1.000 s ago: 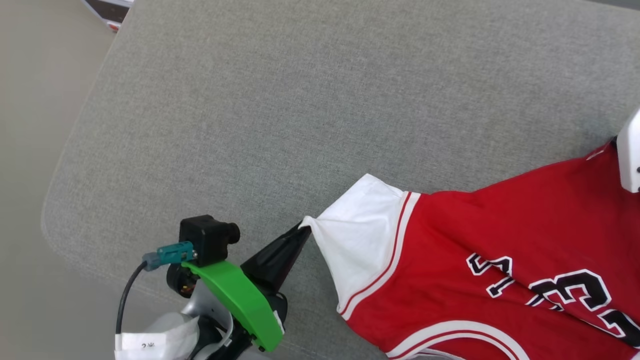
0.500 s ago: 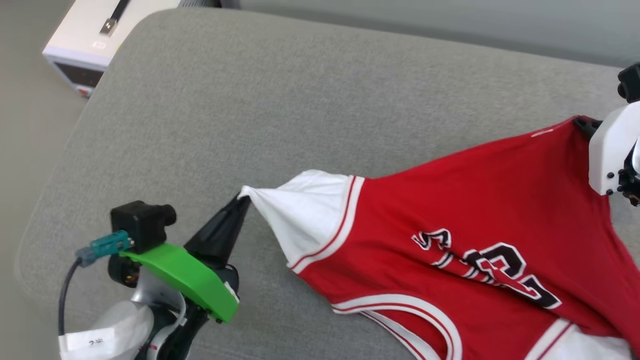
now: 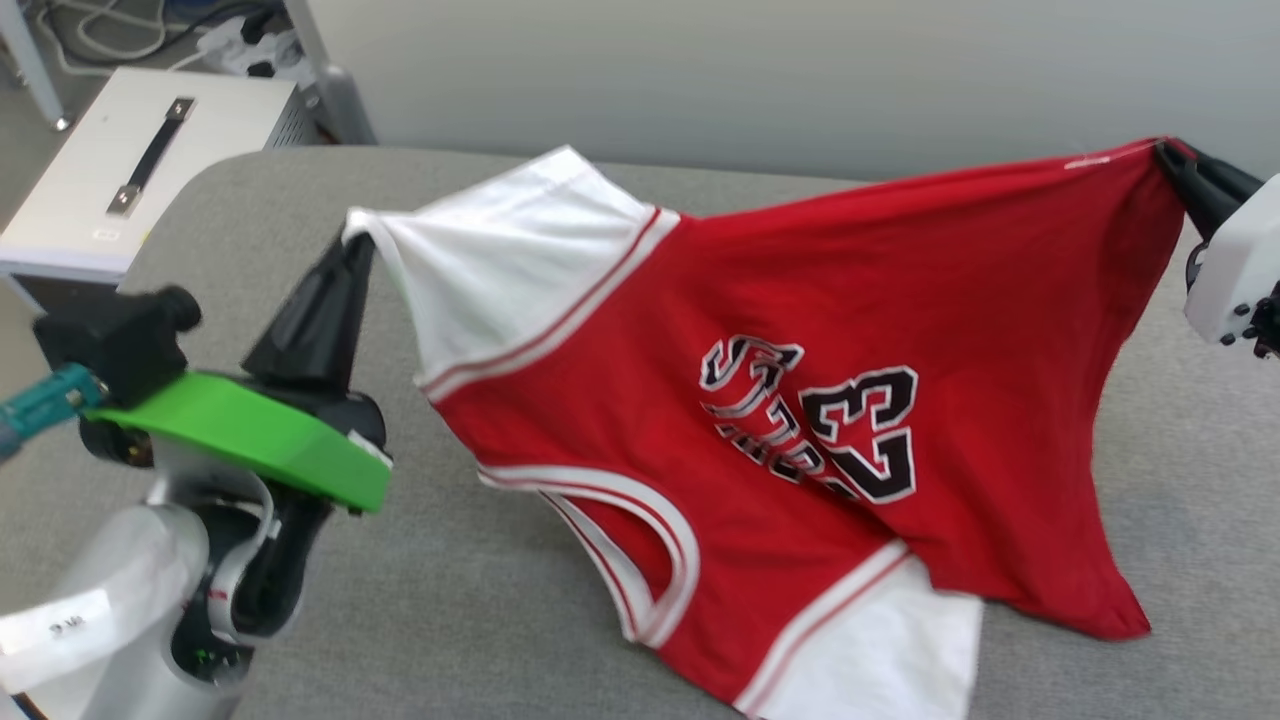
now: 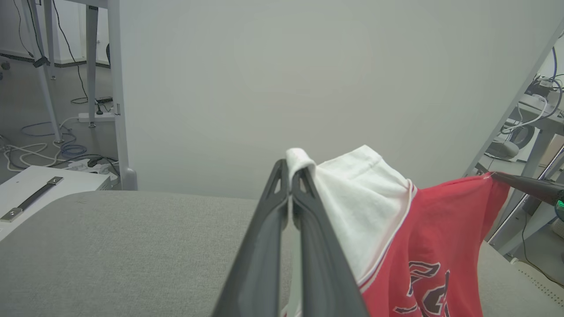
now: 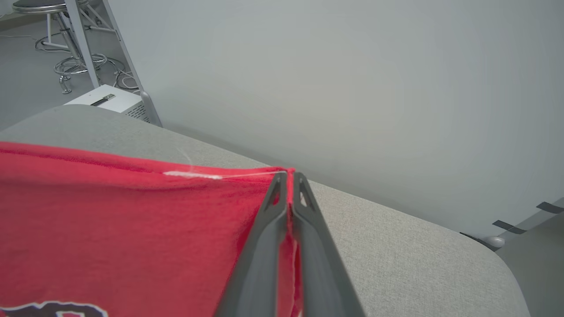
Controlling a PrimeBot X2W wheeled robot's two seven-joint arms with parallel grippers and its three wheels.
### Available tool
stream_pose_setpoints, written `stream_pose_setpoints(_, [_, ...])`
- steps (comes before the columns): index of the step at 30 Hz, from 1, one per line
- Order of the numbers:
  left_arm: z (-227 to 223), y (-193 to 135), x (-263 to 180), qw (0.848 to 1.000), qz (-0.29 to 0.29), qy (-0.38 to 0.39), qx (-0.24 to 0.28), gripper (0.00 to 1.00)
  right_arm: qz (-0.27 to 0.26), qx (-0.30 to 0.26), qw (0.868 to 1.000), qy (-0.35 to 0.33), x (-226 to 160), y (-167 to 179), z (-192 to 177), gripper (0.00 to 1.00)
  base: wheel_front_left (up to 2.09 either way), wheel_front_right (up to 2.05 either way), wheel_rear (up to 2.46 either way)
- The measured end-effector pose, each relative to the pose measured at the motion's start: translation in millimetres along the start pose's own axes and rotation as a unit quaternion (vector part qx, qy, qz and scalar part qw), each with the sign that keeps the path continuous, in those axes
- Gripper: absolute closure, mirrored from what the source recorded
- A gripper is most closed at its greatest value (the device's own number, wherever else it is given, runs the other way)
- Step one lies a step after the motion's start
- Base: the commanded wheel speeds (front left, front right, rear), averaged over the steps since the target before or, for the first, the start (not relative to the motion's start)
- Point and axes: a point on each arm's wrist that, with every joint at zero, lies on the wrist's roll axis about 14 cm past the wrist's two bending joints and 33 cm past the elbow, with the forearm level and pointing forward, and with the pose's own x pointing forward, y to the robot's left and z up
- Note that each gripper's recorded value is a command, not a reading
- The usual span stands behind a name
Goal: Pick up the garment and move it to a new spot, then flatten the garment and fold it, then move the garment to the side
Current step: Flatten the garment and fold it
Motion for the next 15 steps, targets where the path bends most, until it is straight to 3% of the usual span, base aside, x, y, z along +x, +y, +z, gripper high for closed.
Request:
stream_pose_setpoints(9, [79.7, -28.1, 24.0, 0.992, -0.039, -0.112, 0.044, 1.0, -0.033, -0.006, 0.992, -0.121, -51.3, -13.8, 72.2, 1.0, 0.0, 0.0, 0.0])
stream_pose_setpoints(15, [132.5, -55.0, 28.4, 0.976, -0.071, -0.191, 0.081, 1.0, -0.057, -0.021, 0.981, -0.187, -98.5, -21.6, 115.6, 1.0, 0.0, 0.0, 0.0])
